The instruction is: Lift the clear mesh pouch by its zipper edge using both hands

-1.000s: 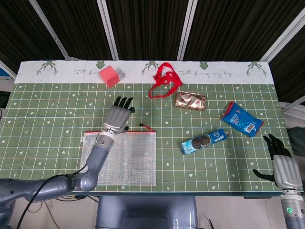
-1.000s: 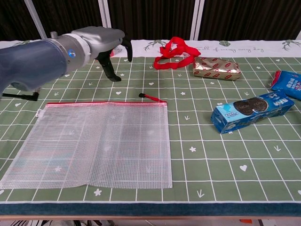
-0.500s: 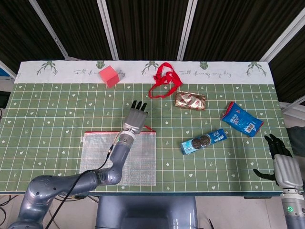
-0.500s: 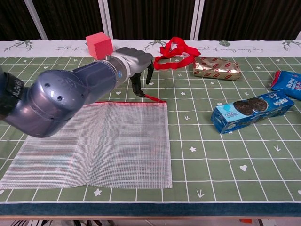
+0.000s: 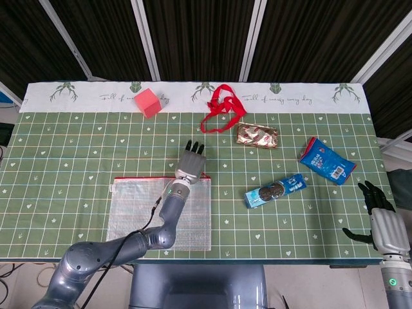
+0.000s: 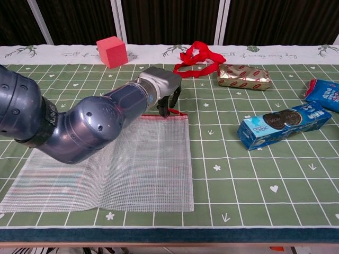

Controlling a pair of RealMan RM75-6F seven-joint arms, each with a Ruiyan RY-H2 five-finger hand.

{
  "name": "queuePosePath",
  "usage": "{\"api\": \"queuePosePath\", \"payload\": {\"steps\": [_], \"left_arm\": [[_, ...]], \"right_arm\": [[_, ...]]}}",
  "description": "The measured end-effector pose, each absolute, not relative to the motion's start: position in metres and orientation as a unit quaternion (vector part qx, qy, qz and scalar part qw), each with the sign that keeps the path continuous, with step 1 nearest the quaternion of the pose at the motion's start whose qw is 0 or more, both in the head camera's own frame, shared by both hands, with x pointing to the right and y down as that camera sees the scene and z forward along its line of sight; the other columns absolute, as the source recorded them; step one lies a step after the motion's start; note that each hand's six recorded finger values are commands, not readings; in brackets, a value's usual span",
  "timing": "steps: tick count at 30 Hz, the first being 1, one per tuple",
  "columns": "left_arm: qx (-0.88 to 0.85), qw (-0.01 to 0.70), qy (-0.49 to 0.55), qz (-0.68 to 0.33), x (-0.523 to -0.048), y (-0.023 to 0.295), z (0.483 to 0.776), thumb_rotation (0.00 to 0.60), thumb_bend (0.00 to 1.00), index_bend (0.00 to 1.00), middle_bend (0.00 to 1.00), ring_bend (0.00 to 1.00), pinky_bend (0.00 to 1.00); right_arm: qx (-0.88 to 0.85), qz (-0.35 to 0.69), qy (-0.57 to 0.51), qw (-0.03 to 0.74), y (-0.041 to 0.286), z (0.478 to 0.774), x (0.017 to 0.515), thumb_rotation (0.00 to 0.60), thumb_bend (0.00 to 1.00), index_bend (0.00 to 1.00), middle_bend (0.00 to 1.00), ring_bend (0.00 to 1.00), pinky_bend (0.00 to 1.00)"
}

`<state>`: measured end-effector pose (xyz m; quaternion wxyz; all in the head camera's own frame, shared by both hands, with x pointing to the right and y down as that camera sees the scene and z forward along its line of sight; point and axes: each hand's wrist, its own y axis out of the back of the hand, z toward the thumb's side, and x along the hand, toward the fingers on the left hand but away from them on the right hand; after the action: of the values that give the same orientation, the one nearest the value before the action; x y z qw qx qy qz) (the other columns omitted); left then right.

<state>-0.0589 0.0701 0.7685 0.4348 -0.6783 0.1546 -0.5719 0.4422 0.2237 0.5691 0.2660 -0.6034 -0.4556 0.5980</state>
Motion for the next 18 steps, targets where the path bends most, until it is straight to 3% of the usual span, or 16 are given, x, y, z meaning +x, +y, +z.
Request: {"api": "queuePosePath", "payload": {"steps": [18], "left_arm": [[-0.681, 0.436, 0.148, -0.57, -0.059, 0.0748, 0.7754, 0.6, 0.42, 0.59, 0.12, 0.0, 0.0]], "right_arm": [[-0.604, 0.597, -0.456, 0.264, 0.2241, 0.5686, 0.4418, 0.6, 0.12, 0.0, 0.0, 0.0, 0.2]]}}
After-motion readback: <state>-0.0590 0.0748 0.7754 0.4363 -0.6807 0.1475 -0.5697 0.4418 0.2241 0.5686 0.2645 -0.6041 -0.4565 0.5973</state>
